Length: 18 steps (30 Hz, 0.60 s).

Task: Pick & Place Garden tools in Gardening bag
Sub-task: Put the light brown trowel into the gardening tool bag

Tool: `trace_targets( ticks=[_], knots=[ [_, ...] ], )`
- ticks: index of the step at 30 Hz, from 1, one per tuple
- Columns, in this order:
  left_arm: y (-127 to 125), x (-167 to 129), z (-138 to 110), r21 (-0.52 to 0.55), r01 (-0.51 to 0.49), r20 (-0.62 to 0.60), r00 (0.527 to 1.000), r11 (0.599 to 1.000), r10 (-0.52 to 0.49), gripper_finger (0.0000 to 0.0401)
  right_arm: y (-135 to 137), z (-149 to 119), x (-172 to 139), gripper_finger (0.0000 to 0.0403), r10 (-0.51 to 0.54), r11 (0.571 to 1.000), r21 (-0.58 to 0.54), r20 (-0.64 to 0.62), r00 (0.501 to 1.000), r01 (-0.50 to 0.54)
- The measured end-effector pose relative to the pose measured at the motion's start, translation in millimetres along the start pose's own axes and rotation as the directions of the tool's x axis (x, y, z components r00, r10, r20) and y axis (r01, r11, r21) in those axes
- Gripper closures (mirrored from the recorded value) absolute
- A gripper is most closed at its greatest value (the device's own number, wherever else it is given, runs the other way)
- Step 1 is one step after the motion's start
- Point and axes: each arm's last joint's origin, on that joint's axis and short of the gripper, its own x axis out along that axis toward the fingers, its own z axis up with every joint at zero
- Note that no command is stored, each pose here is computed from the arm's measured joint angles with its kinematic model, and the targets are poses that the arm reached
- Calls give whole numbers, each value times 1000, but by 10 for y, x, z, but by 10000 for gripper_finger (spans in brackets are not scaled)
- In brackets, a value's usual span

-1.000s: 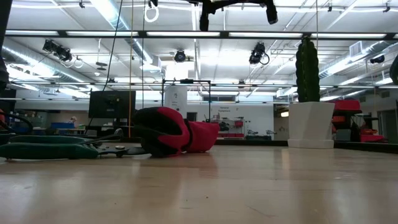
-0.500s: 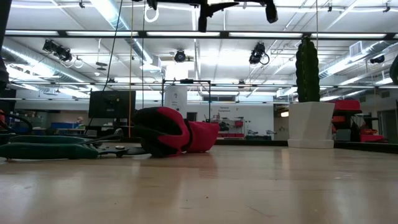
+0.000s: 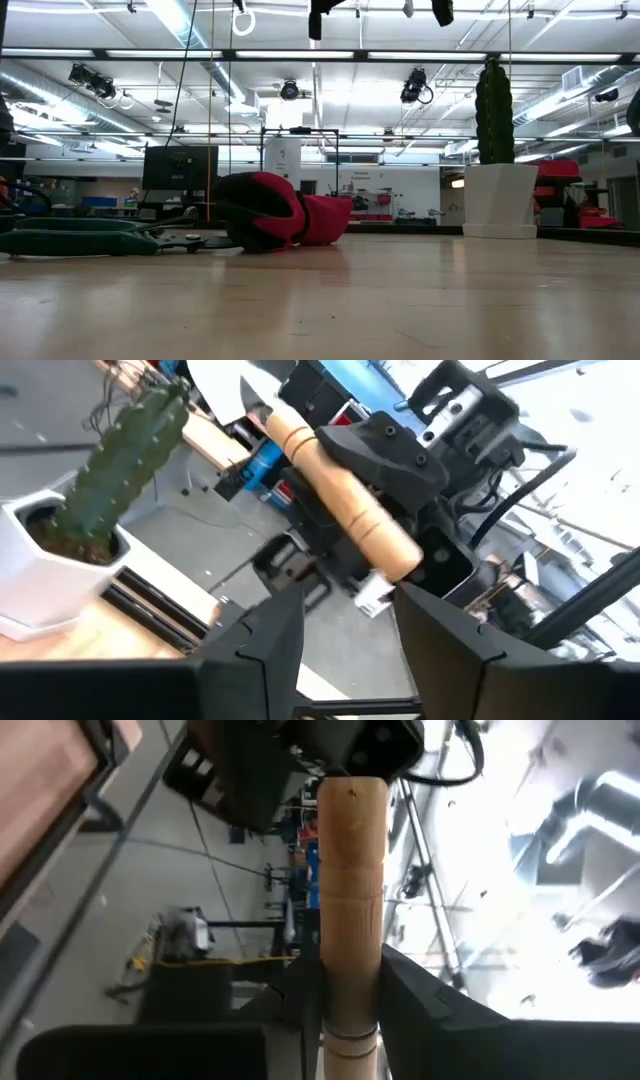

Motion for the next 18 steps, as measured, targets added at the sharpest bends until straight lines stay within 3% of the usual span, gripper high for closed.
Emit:
trace_targets(
  ticks=[5,10,18],
  knots=[
    [1,0,1,73,-4,3,1000,997,4,251,-27,-17,-41,321,-8,984,179,0,1000,8],
    [2,0,-1,97,-4,1,1000,995,4,272,-7,-19,-47,321,14,941,338,1,1000,-14],
    [-31,16,-77,236,-1,-39,999,972,10,325,87,2,-53,321,106,816,563,74,992,-129]
  ],
)
